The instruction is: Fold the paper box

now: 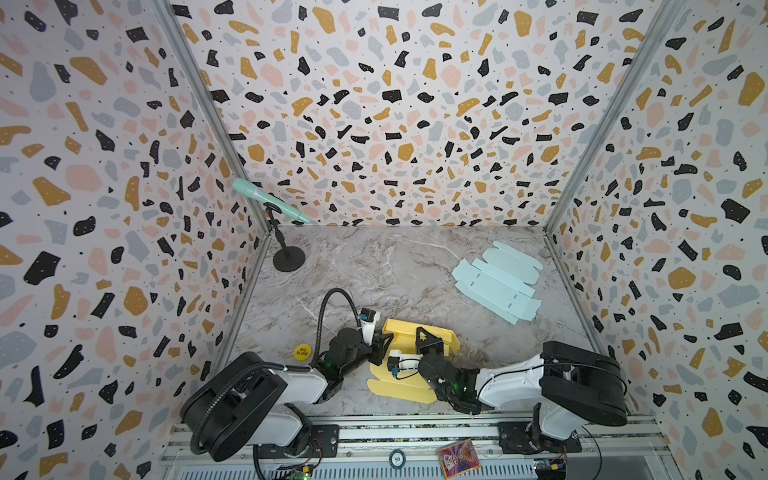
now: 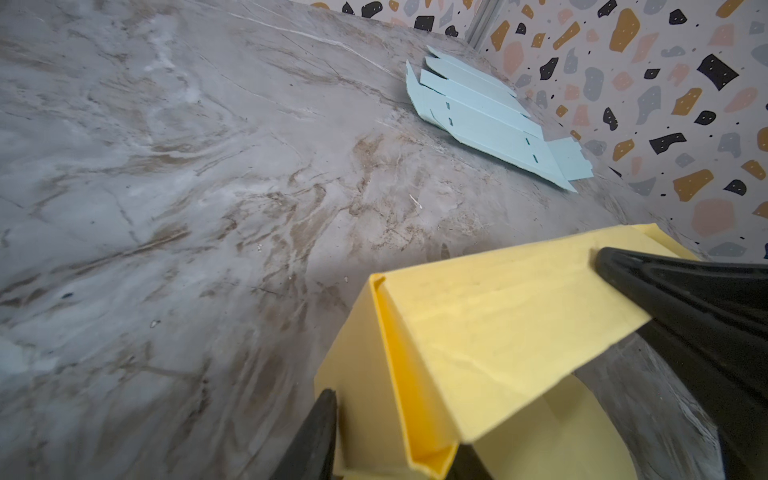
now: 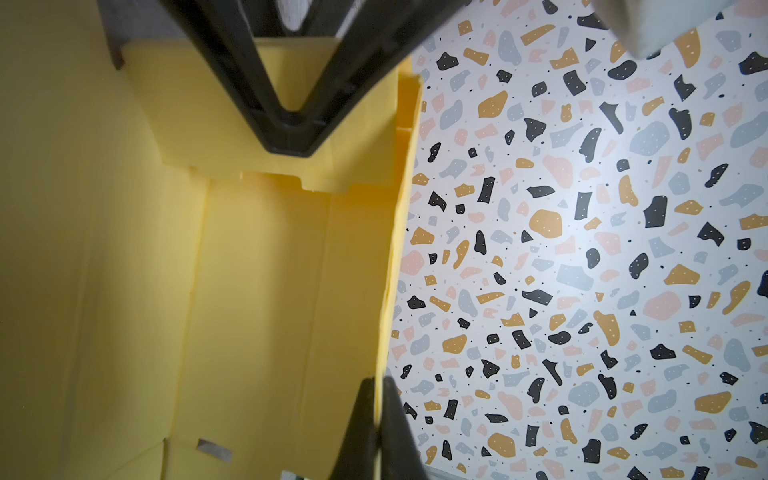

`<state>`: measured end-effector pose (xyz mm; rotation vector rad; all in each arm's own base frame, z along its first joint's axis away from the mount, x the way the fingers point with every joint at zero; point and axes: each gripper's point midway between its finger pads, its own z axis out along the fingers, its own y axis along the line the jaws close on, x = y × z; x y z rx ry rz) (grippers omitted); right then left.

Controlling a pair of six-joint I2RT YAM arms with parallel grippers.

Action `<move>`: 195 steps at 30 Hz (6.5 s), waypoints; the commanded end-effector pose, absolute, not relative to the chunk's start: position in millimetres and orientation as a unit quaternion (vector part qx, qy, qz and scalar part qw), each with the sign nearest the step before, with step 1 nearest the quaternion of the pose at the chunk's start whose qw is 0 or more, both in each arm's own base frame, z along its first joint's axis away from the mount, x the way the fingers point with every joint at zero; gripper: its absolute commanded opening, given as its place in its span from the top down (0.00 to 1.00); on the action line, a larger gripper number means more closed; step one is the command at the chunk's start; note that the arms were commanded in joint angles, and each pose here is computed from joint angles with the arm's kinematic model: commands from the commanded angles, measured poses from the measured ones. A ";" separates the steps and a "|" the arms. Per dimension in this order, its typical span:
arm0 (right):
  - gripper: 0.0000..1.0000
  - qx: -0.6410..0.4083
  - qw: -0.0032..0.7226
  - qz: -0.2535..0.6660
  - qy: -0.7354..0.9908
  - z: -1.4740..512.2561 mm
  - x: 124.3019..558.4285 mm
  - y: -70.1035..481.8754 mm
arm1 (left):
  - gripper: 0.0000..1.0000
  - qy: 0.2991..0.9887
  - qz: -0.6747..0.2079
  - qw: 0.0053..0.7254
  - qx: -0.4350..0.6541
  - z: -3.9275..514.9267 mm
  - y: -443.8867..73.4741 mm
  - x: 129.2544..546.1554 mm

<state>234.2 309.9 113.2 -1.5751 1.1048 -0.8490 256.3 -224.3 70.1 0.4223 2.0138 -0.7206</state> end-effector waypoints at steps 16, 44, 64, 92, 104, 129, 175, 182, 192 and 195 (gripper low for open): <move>0.94 -0.686 0.478 -0.330 0.438 95.3 217.1 322.8 | 0.78 0.797 -0.259 0.513 0.186 92.0 -235.2 268.5; 0.41 -0.536 0.539 0.063 0.647 179.2 140.1 360.4 | 0.82 0.796 -0.238 0.520 0.201 91.3 -236.1 267.9; 0.41 -0.330 0.341 0.356 0.805 183.7 248.1 328.7 | 0.82 0.795 -0.234 0.519 0.209 91.7 -241.1 265.0; 0.56 -0.298 0.217 0.429 0.825 105.1 244.1 336.8 | 0.75 0.796 -0.214 0.533 0.192 80.7 -248.9 279.3; 0.57 -0.252 0.186 0.511 0.800 121.0 221.8 339.7 | 0.82 0.795 -0.209 0.539 0.181 79.4 -245.6 281.2; 0.59 -0.209 0.186 0.531 0.800 115.3 215.3 335.6 | 0.76 0.801 -0.216 0.530 0.175 64.3 -245.8 276.4; 0.61 -0.228 0.248 0.507 0.793 120.3 218.8 324.5 | 0.74 0.794 -0.209 0.543 0.175 52.5 -241.5 271.6; 0.62 -0.235 0.251 0.504 0.792 123.9 215.9 323.5 | 0.79 0.795 -0.211 0.539 0.181 49.8 -246.9 272.4; 0.61 -0.237 0.258 0.478 0.805 141.2 217.0 315.2 | 0.81 0.791 -0.218 0.541 0.185 54.5 -259.6 263.8; 0.59 -0.242 0.269 0.471 0.805 153.6 219.7 314.2 | 0.81 0.788 -0.225 0.543 0.182 58.7 -265.8 262.3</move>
